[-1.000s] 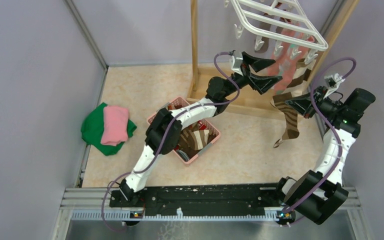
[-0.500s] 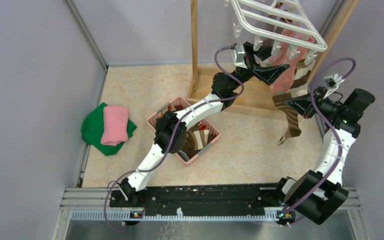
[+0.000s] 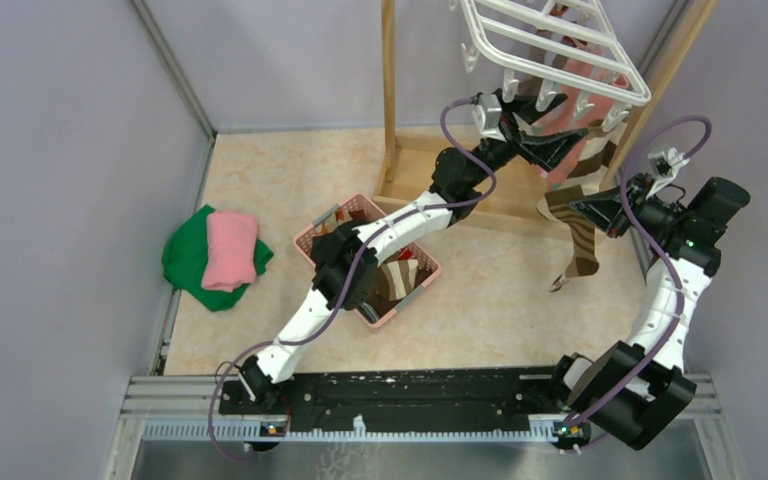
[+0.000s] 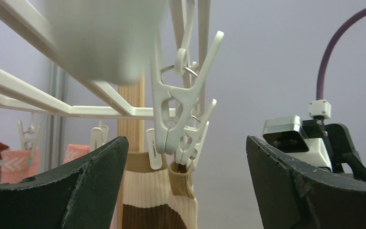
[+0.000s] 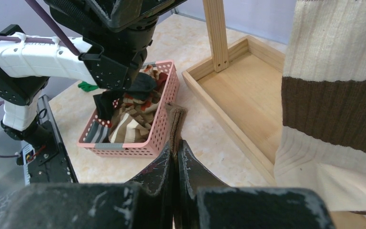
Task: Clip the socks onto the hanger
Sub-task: Open the clamp at the hanger.
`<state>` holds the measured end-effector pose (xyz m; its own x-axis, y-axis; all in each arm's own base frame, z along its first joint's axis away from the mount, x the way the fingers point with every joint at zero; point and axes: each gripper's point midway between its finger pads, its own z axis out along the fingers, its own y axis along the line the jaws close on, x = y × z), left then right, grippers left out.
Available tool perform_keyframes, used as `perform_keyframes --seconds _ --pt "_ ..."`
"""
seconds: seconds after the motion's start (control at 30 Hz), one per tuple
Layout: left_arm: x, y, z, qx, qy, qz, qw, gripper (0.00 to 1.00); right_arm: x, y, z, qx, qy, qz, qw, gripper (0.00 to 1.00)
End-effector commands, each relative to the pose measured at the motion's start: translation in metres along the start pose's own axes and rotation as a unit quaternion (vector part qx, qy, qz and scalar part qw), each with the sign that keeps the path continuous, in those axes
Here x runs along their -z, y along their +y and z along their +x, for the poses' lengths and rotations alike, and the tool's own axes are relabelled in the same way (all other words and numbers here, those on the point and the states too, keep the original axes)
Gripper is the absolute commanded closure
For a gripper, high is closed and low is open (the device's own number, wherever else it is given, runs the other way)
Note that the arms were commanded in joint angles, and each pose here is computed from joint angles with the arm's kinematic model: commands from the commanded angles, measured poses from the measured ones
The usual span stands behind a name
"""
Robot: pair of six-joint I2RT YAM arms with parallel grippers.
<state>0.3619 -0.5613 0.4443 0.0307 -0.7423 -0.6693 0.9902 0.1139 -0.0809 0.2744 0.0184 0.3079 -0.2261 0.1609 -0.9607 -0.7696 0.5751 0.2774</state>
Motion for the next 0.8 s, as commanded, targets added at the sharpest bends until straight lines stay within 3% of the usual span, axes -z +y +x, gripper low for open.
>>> perform_keyframes --seconds 0.0,0.77 --pt "-0.0127 0.0028 -0.0273 -0.036 -0.038 -0.016 0.999 0.01 0.0014 0.0206 -0.0057 0.033 -0.005 -0.037 0.999 1.0" --pt "-0.0199 0.0053 -0.0282 -0.046 -0.046 -0.026 0.998 0.04 0.0011 0.0285 -0.0083 0.036 -0.01 -0.047 0.998 1.0"
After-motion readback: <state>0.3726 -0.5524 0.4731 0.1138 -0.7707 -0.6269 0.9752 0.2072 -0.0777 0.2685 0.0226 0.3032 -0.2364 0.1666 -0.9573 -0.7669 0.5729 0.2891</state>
